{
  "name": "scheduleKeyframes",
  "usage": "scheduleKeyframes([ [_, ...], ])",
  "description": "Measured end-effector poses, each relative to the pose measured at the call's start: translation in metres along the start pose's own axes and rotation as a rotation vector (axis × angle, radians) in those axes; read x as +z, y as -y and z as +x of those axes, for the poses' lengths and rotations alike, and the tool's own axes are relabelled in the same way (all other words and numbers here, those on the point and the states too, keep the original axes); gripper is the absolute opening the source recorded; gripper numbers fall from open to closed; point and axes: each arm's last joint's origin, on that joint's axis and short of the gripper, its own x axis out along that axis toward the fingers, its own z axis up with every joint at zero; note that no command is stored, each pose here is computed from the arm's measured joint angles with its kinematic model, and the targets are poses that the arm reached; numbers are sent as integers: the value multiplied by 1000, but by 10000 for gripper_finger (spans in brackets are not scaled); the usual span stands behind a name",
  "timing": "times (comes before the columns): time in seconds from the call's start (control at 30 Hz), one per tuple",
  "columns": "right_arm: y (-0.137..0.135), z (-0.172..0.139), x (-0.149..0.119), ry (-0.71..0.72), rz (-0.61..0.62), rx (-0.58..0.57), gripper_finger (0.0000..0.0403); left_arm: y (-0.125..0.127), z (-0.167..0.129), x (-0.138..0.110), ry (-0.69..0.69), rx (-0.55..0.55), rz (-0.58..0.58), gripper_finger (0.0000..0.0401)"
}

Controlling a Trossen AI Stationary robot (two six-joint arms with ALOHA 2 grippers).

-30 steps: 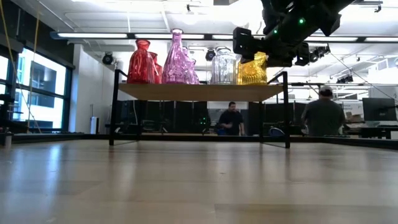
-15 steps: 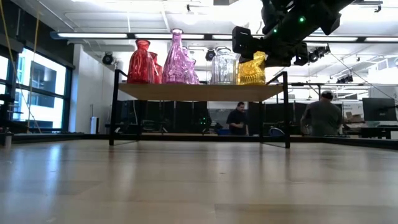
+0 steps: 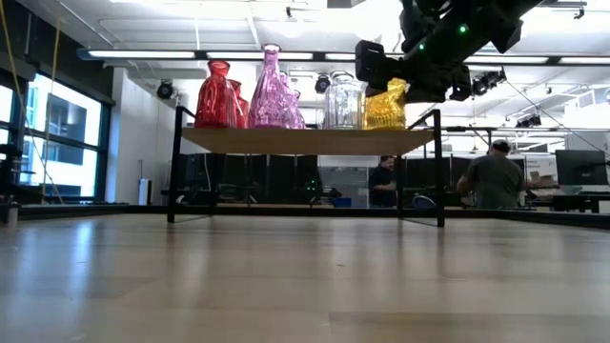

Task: Sort vases onto shelf
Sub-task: Put the yellow vase on the shelf aligned with the other yellow vases

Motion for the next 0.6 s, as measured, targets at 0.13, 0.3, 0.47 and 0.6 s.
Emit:
scheduleKeyframes([
  [0.13, 1, -1, -6, -35, -44, 26, 298, -8, -25, 1, 0, -5, 2, 120],
  [0.3, 0, -3, -3, -23, -31, 28, 302, -26, -60, -13, 7, 3, -54, 120],
  [0.47, 0, -4, -2, -8, -22, 18, 302, -36, -73, -30, 38, 15, -68, 120],
  [0.6, 1, -5, 2, 4, -12, 10, 303, -39, -75, -37, 24, 29, -62, 120],
])
